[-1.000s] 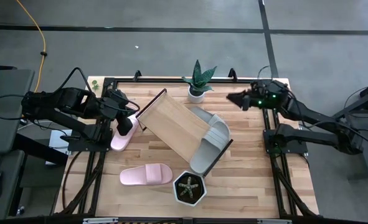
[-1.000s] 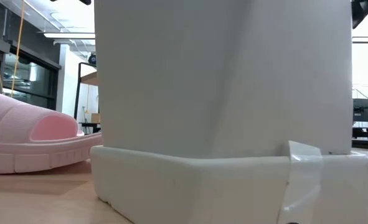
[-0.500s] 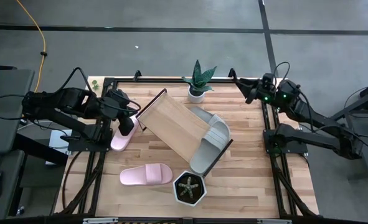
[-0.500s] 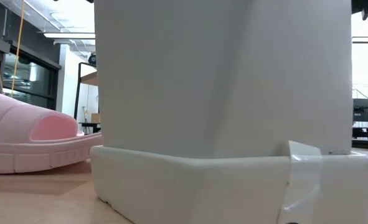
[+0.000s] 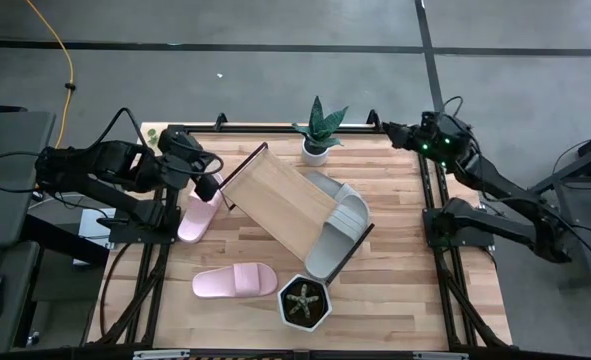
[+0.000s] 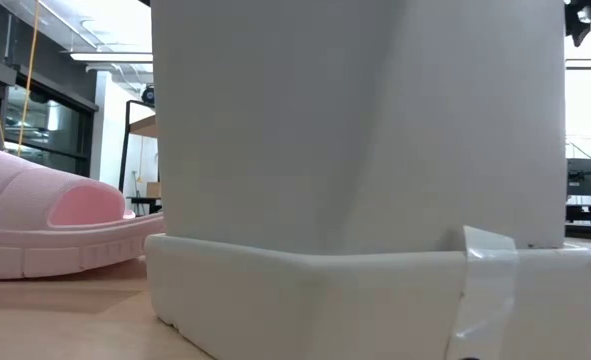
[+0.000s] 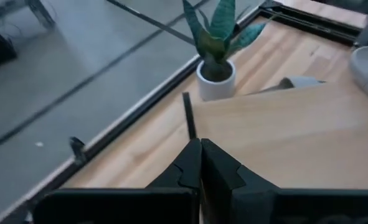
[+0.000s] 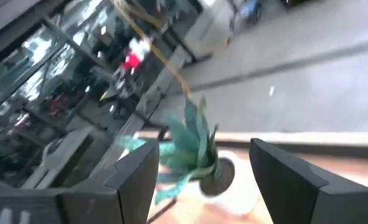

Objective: Pick and place slides into the shelf
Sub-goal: Put the gray slipper on the shelf

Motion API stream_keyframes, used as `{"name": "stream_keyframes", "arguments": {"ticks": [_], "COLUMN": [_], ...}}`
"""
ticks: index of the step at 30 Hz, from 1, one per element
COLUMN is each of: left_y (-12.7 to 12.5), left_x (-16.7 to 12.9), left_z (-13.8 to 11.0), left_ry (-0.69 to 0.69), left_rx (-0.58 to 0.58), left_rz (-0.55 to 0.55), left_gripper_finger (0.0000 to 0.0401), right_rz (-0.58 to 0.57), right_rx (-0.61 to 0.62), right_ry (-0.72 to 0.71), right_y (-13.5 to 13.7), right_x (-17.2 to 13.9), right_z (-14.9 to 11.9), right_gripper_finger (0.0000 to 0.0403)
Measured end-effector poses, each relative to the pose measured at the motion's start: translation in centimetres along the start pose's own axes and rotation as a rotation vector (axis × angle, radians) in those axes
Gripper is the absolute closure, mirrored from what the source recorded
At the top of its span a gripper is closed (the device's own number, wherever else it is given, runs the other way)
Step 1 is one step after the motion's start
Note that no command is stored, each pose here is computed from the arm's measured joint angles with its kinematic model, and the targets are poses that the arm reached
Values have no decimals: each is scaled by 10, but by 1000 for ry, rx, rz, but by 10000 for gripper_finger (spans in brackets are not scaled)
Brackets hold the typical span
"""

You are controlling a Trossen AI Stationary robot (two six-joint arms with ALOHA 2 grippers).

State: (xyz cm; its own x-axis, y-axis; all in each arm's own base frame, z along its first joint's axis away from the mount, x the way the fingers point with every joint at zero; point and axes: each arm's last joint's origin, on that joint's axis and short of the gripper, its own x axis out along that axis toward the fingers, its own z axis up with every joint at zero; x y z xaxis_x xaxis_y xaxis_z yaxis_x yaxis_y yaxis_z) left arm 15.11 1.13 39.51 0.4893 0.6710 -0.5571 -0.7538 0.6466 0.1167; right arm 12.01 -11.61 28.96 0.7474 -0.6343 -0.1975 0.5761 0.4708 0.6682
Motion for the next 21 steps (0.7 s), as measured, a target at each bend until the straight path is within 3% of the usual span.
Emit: {"name": "stream_keyframes", "arguments": {"ticks": [5, 9, 13, 17, 21], "left_y": [1, 1, 2, 2, 2], "left_x": [0, 0, 0, 0, 0], "left_z": [0, 1, 1, 1, 1], "left_ry": [-10, -17, -31, -41, -46], "left_rx": [125, 135, 132, 65, -24], "left_rz": [19, 33, 58, 70, 71], "left_gripper_finger": [400, 400, 400, 400, 400], "right_rz": [3, -23, -141, -243, -181], "right_rx": [70, 100, 128, 257, 392], "right_ry": [165, 237, 255, 230, 211], "right_y": [-13, -18, -27, -42, -53], "right_x": [20, 24, 22, 11, -7], "right_z": [-7, -13, -20, -36, -54], "right_gripper_finger": [163, 163, 163, 163, 163]}}
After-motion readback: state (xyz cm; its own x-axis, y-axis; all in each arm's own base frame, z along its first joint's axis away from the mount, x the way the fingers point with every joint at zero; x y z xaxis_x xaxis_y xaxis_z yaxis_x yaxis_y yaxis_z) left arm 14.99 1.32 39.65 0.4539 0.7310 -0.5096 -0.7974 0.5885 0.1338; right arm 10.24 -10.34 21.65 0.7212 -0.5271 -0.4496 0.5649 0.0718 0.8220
